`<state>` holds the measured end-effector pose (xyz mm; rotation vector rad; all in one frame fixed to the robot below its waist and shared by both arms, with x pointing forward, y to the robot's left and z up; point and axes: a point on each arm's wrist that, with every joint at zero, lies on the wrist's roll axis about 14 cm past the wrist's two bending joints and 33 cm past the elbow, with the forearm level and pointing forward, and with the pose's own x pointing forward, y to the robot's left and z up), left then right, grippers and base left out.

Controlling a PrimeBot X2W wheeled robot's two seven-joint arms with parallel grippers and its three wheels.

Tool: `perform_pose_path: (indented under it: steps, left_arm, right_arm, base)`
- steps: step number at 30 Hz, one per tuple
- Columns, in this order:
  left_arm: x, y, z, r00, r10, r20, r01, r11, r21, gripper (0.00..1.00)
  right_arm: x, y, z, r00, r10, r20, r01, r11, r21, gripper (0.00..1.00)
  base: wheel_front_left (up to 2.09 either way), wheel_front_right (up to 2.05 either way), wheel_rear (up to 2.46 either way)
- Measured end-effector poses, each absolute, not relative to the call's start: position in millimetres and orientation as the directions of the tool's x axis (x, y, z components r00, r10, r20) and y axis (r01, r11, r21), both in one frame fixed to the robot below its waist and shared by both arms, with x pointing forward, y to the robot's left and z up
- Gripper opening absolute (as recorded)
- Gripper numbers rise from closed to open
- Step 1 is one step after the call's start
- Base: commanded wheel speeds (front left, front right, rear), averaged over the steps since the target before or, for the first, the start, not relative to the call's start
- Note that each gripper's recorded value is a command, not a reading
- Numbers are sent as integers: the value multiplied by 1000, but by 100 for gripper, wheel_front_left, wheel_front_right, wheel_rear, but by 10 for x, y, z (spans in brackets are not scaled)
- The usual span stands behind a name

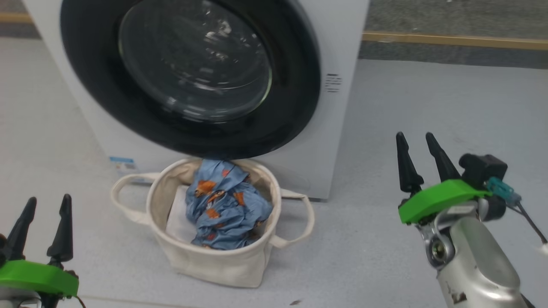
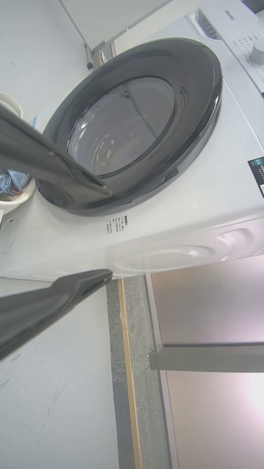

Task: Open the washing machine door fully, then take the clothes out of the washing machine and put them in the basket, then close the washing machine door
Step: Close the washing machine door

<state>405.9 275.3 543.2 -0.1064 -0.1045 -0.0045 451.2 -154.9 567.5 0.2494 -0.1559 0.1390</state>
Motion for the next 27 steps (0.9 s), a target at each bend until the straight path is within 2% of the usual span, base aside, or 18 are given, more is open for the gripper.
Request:
perform_pose_path:
  steps: [8,11,19,27]
  left_arm:
    - [4151,2415,5523,986,-114,121,123,990,-65,100]
    - [4159,2284,5492,983,-144,114,156,982,-106,100]
    - [4134,2318,5364,988,-140,71,147,982,-114,100]
    - [4080,2342,5185,990,-138,16,138,981,-138,100]
  right_arm:
    - [4156,-1943,5590,985,33,167,-66,978,199,100]
    - [4028,-2127,5574,986,-3,168,-28,982,185,100]
    - [3913,-2257,5517,986,-36,162,4,982,191,100]
    - [3949,-2232,5522,986,-32,166,-2,981,196,100]
  base:
    - [0,0,0]
    - [0,0,0]
    - [0,0,0]
    - [0,0,0]
